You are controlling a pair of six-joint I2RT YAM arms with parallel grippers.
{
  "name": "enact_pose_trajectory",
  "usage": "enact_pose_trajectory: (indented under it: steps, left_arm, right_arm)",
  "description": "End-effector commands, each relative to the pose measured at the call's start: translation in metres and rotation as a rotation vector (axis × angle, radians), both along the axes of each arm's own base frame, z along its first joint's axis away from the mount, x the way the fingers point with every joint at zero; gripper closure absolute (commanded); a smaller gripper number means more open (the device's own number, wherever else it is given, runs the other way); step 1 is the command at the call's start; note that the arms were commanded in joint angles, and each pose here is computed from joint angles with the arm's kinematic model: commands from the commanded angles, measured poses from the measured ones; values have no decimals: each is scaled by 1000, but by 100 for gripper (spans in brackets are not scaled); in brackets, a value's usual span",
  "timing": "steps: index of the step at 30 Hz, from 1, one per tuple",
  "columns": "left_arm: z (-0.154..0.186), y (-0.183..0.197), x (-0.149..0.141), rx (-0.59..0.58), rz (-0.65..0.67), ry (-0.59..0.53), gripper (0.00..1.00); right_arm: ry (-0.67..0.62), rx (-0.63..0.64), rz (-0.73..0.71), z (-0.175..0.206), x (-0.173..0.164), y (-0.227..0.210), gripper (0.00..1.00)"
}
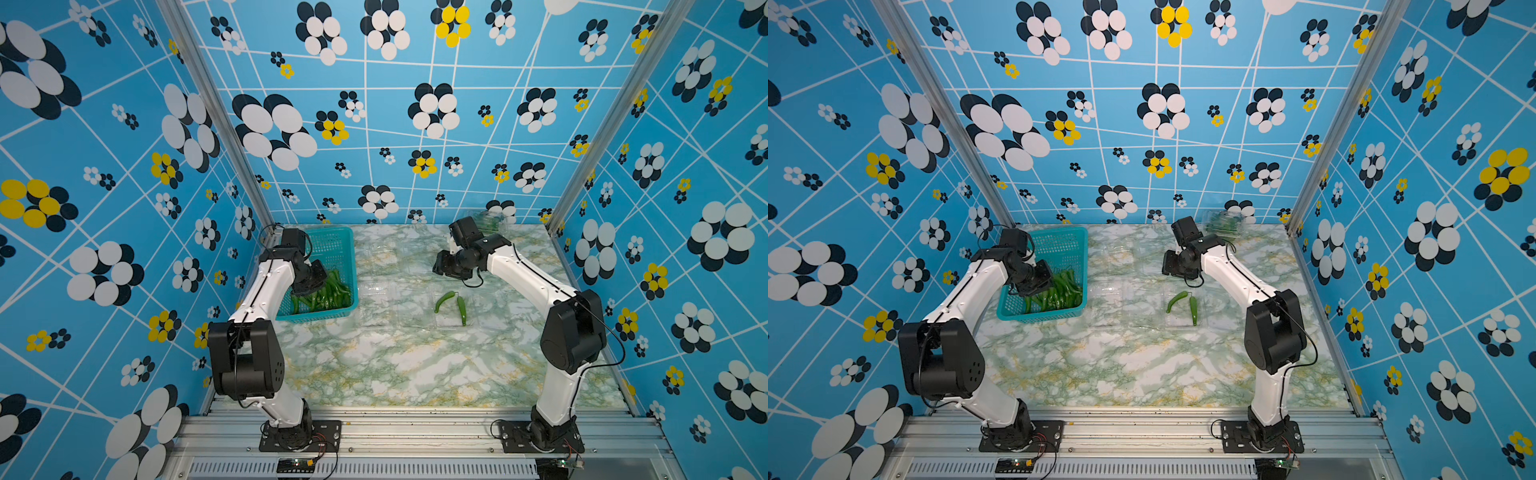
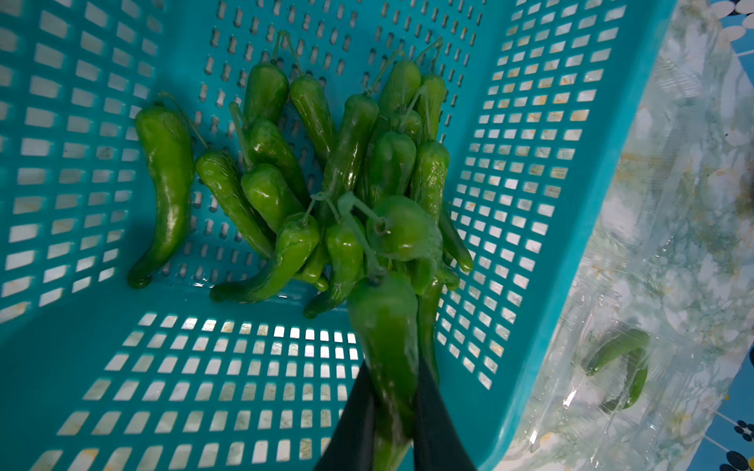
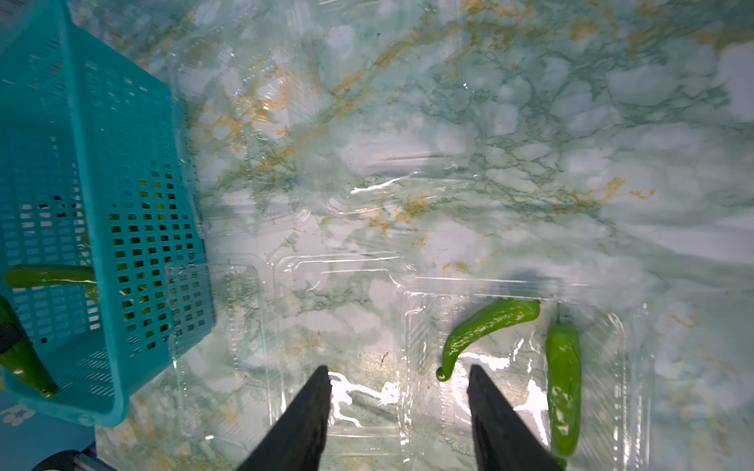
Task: Take small green peppers out of containers
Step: Place the green pepper in the basket.
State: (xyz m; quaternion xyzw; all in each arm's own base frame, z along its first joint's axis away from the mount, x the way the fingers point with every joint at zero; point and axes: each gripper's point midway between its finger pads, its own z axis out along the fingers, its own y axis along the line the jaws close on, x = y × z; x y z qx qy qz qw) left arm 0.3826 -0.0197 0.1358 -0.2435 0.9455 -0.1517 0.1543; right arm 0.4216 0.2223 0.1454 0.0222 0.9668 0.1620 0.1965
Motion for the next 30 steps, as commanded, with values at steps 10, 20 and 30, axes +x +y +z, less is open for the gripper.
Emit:
enact_pose_trajectory:
  steps: [10,20,30]
  left_arm:
    - [-5,5,14,19,-10,-2,48]
    - [41,-54,12,77,-161,-135,49]
    - [63,-226,0,148,-600,-273,49]
  right_arm:
    - [105,-111,-57,-47,-22,-24,45]
    - [60,-136,-61,-30,-36,-38,45]
    - [36,-106,-107,-22,-49,-76,45]
